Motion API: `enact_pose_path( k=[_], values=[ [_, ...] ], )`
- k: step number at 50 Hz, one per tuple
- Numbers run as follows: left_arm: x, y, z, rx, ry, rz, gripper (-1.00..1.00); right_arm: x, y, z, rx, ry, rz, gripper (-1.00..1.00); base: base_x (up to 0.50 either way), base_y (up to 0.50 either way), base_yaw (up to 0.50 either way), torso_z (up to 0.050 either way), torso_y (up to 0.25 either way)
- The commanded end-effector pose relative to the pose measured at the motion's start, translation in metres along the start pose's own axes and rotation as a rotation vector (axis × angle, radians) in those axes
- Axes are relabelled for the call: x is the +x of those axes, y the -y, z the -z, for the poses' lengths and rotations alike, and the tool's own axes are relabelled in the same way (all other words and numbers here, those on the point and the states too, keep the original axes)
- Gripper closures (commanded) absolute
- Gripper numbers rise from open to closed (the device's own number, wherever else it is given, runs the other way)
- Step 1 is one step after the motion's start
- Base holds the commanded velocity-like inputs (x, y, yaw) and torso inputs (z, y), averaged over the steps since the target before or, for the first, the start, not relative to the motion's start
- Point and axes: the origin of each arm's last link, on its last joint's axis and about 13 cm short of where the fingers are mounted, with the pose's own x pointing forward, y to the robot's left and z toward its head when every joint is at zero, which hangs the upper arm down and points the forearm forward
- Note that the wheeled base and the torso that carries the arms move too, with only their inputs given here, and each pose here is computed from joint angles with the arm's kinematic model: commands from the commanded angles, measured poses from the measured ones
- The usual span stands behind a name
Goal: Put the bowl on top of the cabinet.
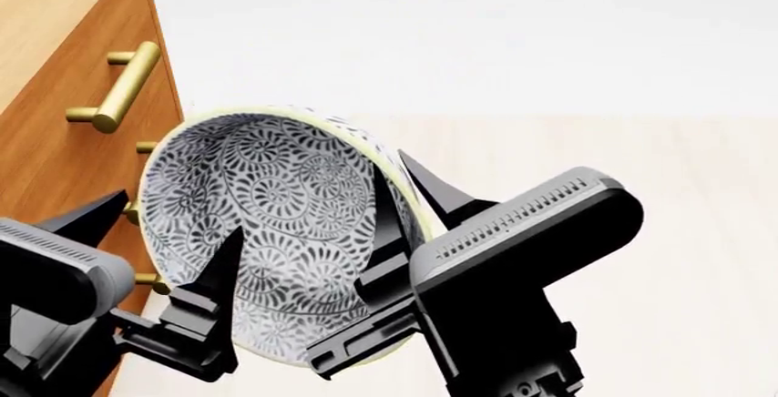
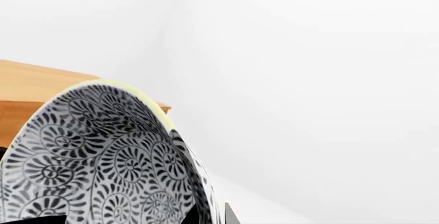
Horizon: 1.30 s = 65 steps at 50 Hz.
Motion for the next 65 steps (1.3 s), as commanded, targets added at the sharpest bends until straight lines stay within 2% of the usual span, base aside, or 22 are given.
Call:
enact_pose_path(
  k=[1, 2, 3, 23, 43, 44, 52, 53, 65],
  values=[
    [-0.001, -0.0003, 0.0006, 0.0, 0.001, 0.002, -1.0, 0.0013, 0.0016, -0.0015, -0.019, 0.017, 0.013, 1.0, 0.0, 0.0, 0.0, 0.0, 0.0],
    [-0.0011, -0.0002, 0.0007, -0.001, 0.0, 0.005, -1.0, 0.0012, 0.0015, -0.0015, -0.02, 0.017, 0.013, 1.0, 0.0, 0.0, 0.0, 0.0, 0.0],
    [-0.0012, -0.0001, 0.0009, -0.001, 0.0, 0.008, 1.0, 0.0014, 0.0017, -0.0014, -0.019, 0.017, 0.014, 1.0, 0.0, 0.0, 0.0, 0.0, 0.0],
    [-0.0012, -0.0001, 0.0021, 0.002, -0.001, 0.011, 1.0, 0.0008, 0.0023, -0.0004, -0.02, 0.015, 0.016, 1.0, 0.0, 0.0, 0.0, 0.001, 0.001],
    [-0.0029, -0.0018, -0.0007, 0.001, 0.012, -0.01, 1.0, 0.0069, 0.0032, 0.002, -0.05, -0.045, 0.042, 1.0, 0.0, 0.0, 0.0, 0.0, 0.0],
    [-0.0031, -0.0019, -0.0006, 0.002, 0.014, -0.009, 1.0, 0.0073, 0.0034, 0.0021, -0.047, -0.05, 0.04, -1.0, 0.0, 0.0, 0.0, 0.0, 0.0],
    [-0.0051, -0.0027, -0.0004, 0.0, 0.022, -0.013, 1.0, 0.0079, 0.0029, 0.0038, -0.05, -0.06, 0.045, -1.0, 0.0, 0.0, 0.0, 0.0, 0.001],
    [-0.0052, -0.0034, 0.0003, -0.002, 0.02, -0.014, 1.0, 0.0088, 0.0034, 0.0054, -0.078, -0.072, 0.072, -1.0, 0.0, 0.0, 0.0, 0.0, 0.0],
    [-0.0057, -0.0048, 0.0024, -0.009, 0.017, -0.022, 1.0, 0.007, 0.0048, 0.0058, -0.066, -0.078, 0.054, -1.0, 0.0, 0.0, 0.0, 0.0, 0.0]
  ],
)
